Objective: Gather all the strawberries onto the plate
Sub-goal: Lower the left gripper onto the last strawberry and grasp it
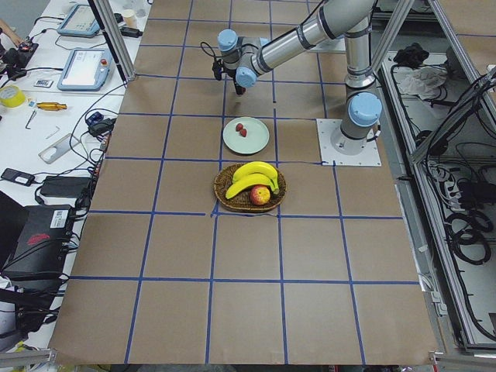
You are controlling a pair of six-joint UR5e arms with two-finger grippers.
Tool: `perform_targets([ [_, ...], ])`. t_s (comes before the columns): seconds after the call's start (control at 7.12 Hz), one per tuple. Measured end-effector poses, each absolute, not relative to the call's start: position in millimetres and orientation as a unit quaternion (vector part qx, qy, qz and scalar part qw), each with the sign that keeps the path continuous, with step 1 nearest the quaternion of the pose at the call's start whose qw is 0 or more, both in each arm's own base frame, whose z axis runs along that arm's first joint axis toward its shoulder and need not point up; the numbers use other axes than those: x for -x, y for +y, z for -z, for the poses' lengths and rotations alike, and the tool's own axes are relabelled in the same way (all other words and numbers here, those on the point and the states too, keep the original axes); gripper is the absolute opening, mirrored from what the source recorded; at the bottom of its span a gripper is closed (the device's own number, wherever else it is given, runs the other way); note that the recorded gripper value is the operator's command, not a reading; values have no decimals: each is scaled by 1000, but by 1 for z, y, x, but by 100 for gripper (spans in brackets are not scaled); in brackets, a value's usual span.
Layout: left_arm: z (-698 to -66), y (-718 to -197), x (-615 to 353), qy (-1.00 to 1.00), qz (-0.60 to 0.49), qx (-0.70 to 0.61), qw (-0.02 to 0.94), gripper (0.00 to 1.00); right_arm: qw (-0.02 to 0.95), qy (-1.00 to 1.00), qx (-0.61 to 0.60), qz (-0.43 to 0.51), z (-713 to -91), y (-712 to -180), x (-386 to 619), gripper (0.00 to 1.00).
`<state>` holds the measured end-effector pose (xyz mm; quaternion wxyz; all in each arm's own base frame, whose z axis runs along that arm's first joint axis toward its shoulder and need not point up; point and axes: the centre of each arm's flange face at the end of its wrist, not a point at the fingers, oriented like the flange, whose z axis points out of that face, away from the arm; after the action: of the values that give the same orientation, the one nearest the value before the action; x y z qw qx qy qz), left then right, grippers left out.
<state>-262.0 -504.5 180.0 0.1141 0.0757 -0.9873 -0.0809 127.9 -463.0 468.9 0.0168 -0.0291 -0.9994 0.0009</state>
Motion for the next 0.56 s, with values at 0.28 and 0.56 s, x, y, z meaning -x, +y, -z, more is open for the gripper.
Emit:
perform_targets([
  [0.28,-168,-502,266,-987,93,-75,110,18,17,-999,29,-1,-469,-463,-128,100],
  [0.56,-163,-502,266,-987,98,-73,109,0,17,-999,29,0,-468,-463,-128,100],
])
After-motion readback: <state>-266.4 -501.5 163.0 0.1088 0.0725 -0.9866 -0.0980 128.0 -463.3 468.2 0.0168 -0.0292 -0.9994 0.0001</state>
